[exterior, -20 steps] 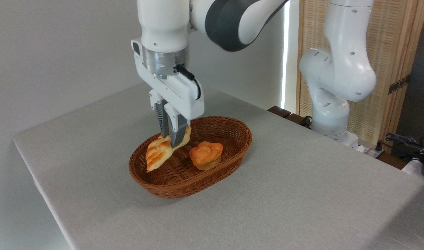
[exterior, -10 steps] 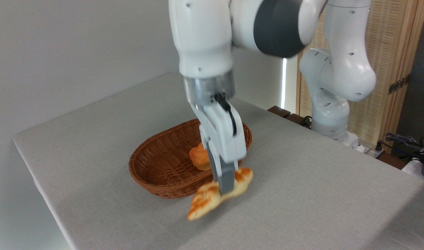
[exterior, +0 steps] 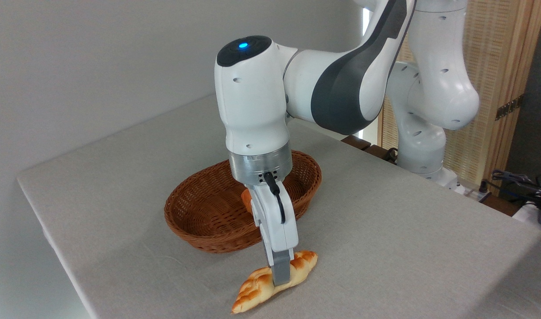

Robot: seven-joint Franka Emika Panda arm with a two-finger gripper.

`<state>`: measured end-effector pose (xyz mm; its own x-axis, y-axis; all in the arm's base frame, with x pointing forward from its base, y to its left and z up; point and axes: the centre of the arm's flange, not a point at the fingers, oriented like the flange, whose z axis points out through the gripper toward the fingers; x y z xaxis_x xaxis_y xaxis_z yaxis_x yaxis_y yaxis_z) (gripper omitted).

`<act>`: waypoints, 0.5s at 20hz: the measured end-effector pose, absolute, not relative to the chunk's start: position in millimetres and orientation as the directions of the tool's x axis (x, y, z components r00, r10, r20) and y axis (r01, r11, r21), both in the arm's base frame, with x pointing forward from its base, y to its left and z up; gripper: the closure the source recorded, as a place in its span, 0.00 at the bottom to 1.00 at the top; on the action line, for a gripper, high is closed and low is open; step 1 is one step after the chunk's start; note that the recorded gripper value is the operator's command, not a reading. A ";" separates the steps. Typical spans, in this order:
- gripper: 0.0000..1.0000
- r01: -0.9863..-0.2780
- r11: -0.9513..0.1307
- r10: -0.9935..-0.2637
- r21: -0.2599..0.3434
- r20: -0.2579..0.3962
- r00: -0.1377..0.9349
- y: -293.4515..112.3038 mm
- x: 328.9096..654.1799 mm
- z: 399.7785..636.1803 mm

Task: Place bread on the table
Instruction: 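Open the gripper to release the bread on the table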

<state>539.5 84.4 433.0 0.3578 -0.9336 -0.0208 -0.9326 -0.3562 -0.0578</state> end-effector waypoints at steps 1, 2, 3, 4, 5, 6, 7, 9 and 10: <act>0.00 -0.933 -0.356 -0.934 -0.059 -0.020 0.358 84.5 539.3 434.0; 0.00 -0.933 -0.356 -0.934 -0.061 -0.019 0.358 84.5 539.1 434.8; 0.00 -0.932 -0.356 -0.934 -0.062 -0.018 0.358 84.7 539.0 435.4; 0.00 -0.932 -0.357 -0.933 -0.063 -0.017 0.358 84.9 539.0 436.2; 0.00 -0.932 -0.357 -0.933 -0.066 -0.016 0.359 85.6 539.3 437.9; 0.00 -0.930 -0.359 -0.933 -0.073 -0.014 0.361 86.7 540.2 441.3; 0.00 -0.928 -0.362 -0.931 -0.088 -0.010 0.365 89.2 542.5 448.8; 0.00 -0.922 -0.372 -0.927 -0.107 -0.005 0.375 95.9 547.8 471.6; 0.00 -0.920 -0.378 -0.925 -0.106 -0.004 0.380 98.6 549.0 484.1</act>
<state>549.0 98.6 484.1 0.3801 -0.9250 -0.0042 -0.9199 -0.3775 -0.1058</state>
